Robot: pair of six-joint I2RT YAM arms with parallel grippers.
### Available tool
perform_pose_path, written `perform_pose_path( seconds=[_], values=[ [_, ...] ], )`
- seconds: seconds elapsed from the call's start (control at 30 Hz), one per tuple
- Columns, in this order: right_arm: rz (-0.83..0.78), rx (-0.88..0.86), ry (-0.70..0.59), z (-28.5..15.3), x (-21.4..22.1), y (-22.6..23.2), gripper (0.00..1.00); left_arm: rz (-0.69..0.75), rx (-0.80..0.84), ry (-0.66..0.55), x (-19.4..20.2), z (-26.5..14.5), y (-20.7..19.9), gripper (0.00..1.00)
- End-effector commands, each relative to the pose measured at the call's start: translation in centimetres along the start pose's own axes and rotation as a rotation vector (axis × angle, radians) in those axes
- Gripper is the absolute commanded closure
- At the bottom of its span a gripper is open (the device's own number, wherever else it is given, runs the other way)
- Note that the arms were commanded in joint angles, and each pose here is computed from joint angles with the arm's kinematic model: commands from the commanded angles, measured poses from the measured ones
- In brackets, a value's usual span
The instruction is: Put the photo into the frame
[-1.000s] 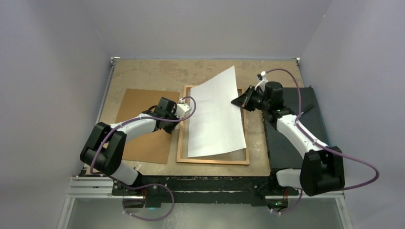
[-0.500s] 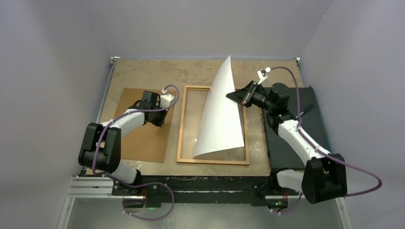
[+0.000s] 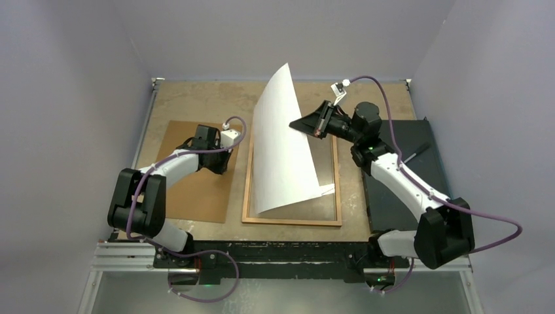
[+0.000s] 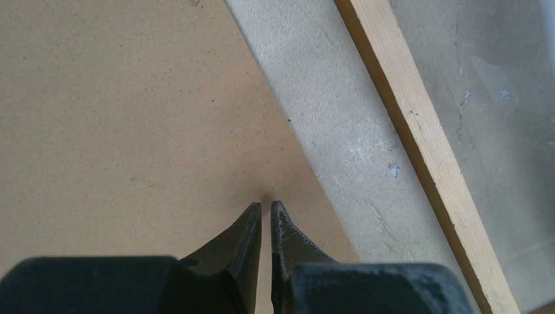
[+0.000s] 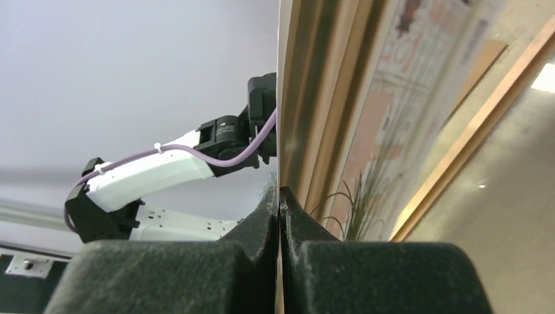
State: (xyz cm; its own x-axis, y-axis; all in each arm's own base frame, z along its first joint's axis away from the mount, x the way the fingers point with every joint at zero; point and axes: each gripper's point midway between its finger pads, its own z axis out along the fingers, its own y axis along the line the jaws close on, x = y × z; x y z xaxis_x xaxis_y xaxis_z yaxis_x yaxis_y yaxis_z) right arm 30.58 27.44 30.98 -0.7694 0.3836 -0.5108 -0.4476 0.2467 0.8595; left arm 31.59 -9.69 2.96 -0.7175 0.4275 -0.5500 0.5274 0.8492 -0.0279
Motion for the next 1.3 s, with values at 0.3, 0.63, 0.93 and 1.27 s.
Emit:
perform_pose_path(
  seconds=[0.3, 0.63, 0.93, 1.27],
  values=[
    [0.047, 0.289, -0.104, -2.2, 1.4, -11.6, 1.0, 0.003, 0.011, -0.055, -1.7, -0.8, -0.2, 0.93],
    [-0.032, 0.478, -0.123, -4.4, 1.3, -15.5, 1.0, 0.011, 0.011, -0.054, -1.6, -0.7, -0.1, 0.94],
    [-0.087, 0.596, -0.059, -5.9, 1.8, -17.3, 1.0, 0.017, 0.01, -0.054, -1.7, -0.8, -0.1, 0.94],
    [-0.106, 0.711, -0.021, -7.8, 2.3, -19.2, 1.0, 0.024, 0.01, -0.055, -1.6, -1.0, -0.2, 0.94]
  ],
)
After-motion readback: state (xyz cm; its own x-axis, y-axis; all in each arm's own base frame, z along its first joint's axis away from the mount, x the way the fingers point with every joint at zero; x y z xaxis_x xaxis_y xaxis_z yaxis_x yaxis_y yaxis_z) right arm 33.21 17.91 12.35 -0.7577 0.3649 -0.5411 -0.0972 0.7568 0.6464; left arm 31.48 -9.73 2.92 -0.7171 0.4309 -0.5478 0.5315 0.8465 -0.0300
